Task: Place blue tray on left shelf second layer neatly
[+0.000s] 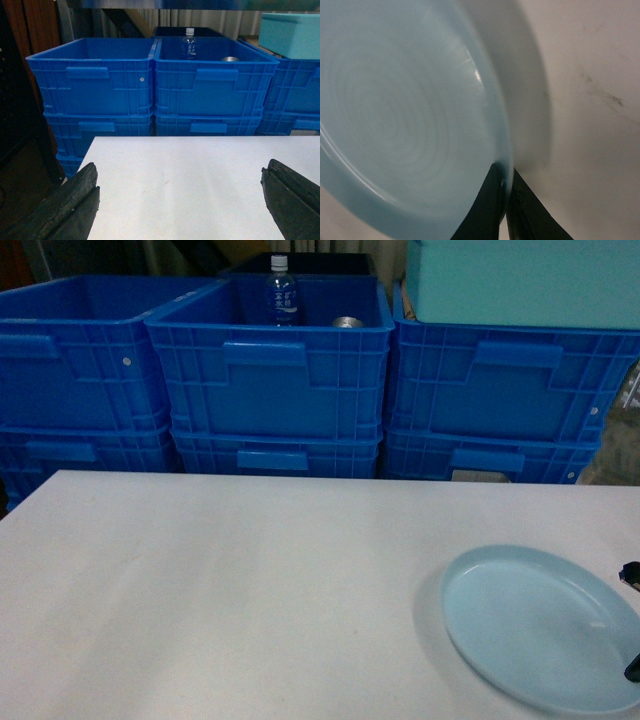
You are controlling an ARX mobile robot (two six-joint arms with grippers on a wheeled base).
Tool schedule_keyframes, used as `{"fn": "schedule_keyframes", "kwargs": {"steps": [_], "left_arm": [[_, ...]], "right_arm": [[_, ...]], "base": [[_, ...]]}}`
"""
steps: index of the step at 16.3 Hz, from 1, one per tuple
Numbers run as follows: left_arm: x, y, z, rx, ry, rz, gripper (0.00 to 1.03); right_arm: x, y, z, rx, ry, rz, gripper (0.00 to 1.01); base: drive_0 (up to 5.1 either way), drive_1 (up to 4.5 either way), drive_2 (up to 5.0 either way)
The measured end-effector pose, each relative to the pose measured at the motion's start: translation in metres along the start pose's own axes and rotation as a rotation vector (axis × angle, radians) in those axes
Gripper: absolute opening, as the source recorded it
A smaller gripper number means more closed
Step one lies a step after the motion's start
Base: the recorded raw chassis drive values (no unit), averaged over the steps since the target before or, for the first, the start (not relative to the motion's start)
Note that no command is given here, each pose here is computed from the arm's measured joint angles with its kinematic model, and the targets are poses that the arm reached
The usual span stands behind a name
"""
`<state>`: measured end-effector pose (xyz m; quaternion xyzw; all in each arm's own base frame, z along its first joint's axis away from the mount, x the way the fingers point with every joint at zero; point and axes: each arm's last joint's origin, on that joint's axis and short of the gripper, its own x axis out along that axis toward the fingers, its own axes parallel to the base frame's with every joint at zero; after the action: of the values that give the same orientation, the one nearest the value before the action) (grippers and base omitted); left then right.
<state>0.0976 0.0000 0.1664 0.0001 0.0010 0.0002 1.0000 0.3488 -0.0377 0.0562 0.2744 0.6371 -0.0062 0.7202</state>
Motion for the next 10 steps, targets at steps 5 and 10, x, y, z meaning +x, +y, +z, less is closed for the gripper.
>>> {"fn": "schedule_keyframes", "kwargs": {"steps": [5, 10], "left_arm": [[0.000, 0.000, 0.000, 0.000, 0.000, 0.000, 0.98], [0.000, 0.000, 0.000, 0.000, 0.000, 0.000, 0.98]], "right_arm": [[-0.003, -0.001, -0.007, 0.026, -0.058, 0.028, 0.02], [-0.092, 0.070, -0.009, -0.350, -0.417, 0.263, 0.02]], "base": [[0.0, 0.00, 0.0], [0.0, 0.00, 0.0]]}}
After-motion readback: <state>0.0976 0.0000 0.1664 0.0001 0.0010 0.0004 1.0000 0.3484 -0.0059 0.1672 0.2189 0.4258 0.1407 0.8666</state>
